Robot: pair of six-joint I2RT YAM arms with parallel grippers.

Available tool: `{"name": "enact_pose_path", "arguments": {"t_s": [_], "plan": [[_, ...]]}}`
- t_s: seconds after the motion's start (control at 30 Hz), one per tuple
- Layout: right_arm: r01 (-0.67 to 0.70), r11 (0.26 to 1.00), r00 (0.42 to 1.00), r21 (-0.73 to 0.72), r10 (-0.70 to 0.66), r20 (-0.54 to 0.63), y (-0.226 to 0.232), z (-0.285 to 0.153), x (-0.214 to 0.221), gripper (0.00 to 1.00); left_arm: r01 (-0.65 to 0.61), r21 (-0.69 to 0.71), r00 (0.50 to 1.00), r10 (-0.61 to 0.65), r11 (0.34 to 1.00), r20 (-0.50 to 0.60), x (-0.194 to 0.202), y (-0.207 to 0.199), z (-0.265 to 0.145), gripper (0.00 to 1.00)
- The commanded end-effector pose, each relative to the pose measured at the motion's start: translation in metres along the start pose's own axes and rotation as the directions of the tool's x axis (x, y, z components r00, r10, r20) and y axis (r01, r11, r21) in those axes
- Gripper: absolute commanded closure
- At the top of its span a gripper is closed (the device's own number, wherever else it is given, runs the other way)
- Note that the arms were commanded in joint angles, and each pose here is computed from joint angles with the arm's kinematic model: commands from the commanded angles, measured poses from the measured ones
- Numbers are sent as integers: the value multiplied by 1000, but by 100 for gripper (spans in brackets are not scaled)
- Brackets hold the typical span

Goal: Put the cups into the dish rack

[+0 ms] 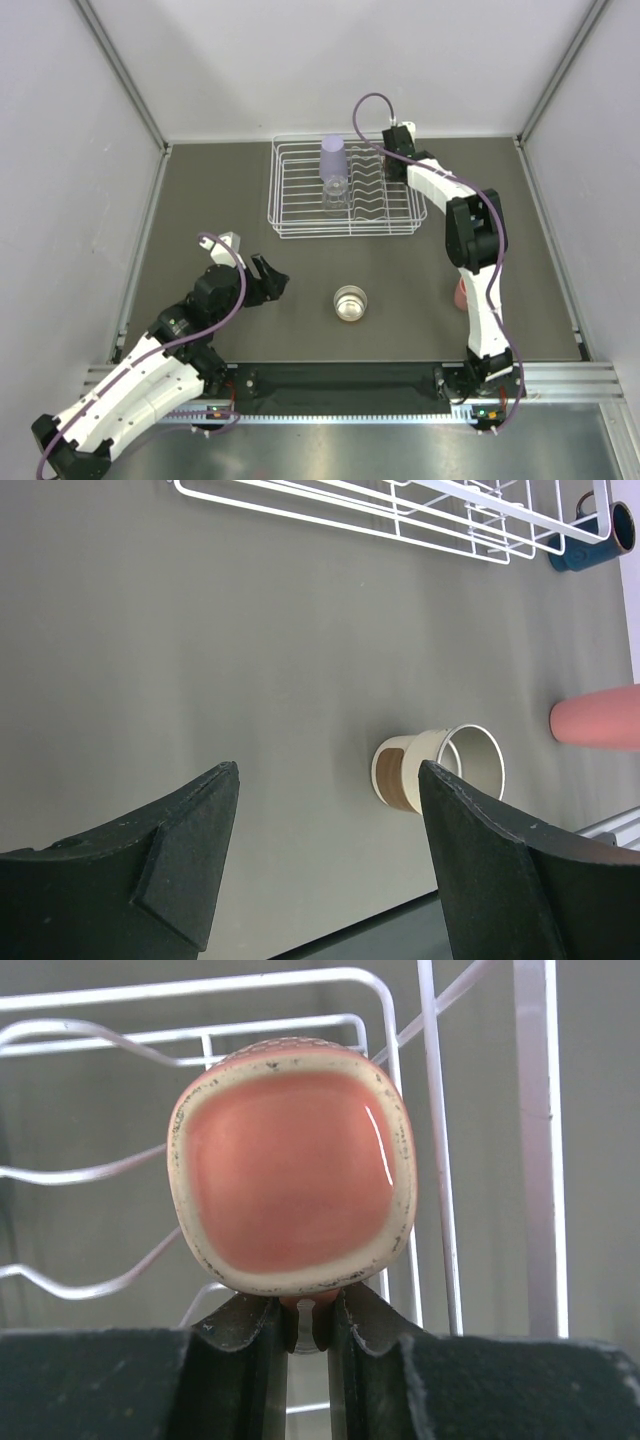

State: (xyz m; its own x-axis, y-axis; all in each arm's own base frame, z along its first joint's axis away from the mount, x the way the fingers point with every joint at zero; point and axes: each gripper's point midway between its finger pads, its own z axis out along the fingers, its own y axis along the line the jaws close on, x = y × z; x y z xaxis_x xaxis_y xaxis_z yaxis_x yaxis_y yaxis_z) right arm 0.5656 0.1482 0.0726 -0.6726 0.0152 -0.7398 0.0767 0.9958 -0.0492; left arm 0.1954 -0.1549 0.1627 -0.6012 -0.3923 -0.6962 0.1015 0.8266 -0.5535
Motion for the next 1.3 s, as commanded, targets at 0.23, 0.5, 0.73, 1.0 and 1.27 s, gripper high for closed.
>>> {"name": "enact_pose_path", "arguments": {"t_s": [0.23,0.5,0.73,1.0,1.27], "plan": [[-44,999,992,-11,45,121,3,5,-37,89,22,41,999,-23,999,34,-8,-10,3,23],[-34,999,992,-7,34,120,0,2,-37,68,29,39,999,-30,999,25,-6,-10,4,23],[-23,1000,992,4,22,126,-2,-7,-41,57,35,43,999,-36,998,16,-4,-12,6,23],[-17,1000,989,-8,18,146,2,-30,-49,38,45,44,999,-45,998,0,-1,-13,9,23],[-11,998,984,-59,21,174,12,-84,-71,25,20,13,996,-19,1000,-87,15,-9,15,23]]}}
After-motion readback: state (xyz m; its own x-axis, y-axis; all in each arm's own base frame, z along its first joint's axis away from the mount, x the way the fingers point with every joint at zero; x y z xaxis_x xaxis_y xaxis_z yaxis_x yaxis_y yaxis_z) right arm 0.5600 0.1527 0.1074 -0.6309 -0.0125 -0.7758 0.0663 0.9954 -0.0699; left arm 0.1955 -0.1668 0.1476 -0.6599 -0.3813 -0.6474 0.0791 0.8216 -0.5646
